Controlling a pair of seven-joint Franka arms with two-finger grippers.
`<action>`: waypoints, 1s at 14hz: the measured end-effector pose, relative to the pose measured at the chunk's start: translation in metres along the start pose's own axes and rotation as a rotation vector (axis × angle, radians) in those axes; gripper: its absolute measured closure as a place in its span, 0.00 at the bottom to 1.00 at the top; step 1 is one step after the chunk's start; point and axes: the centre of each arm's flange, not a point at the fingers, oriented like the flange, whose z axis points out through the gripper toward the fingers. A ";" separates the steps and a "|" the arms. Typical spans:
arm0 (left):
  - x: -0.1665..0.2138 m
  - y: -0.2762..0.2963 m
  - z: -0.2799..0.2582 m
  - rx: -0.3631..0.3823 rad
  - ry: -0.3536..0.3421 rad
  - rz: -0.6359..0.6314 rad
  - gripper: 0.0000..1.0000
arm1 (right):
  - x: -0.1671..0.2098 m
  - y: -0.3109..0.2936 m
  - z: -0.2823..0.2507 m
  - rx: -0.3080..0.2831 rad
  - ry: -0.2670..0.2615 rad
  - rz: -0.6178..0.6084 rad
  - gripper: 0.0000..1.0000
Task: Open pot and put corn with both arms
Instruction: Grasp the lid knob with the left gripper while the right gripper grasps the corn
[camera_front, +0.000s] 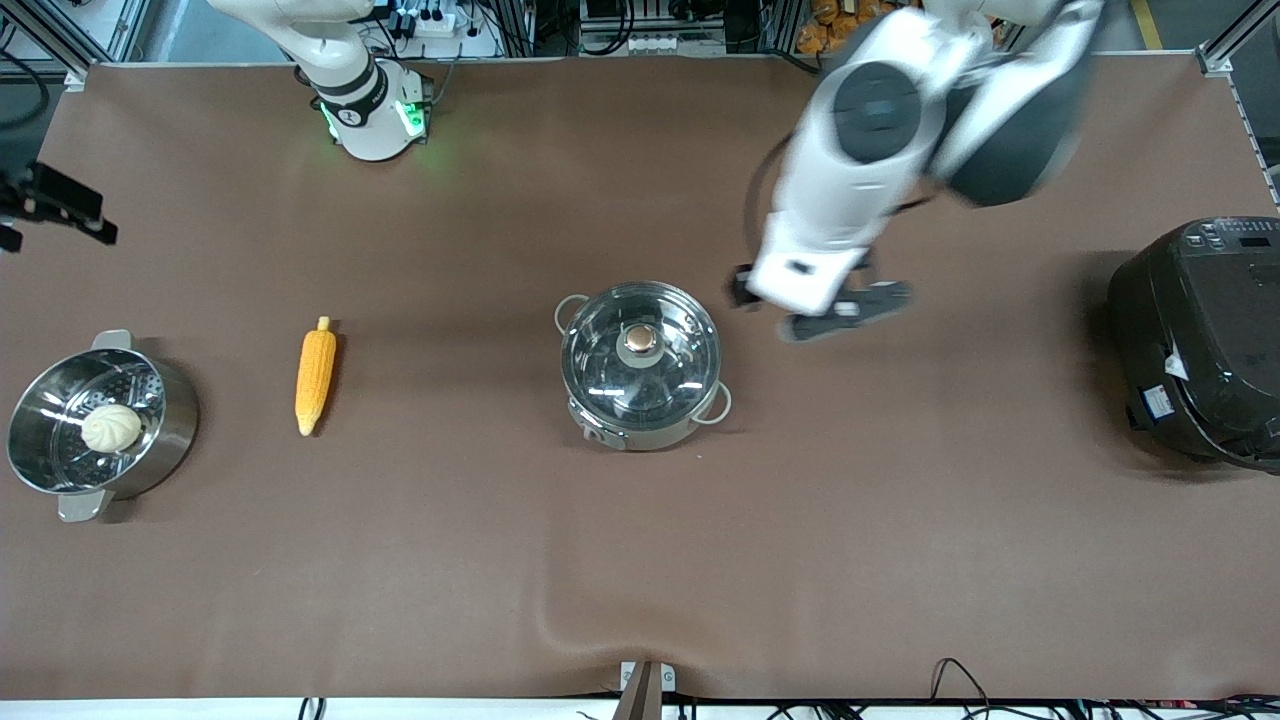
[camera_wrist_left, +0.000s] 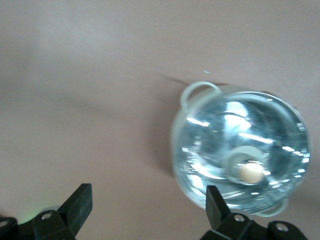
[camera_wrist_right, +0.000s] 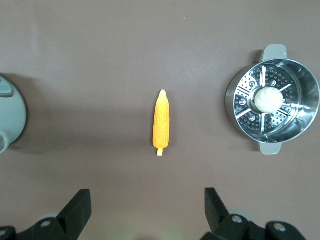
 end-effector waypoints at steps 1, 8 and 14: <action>-0.015 0.024 0.019 -0.016 0.003 -0.029 0.00 | 0.009 -0.001 0.022 -0.002 0.013 0.004 0.00; -0.056 0.085 0.110 0.009 -0.014 -0.120 0.00 | 0.022 -0.036 0.213 -0.011 0.106 0.000 0.00; -0.050 0.101 0.143 -0.045 0.019 -0.145 0.00 | -0.015 -0.031 0.329 -0.010 0.013 0.013 0.00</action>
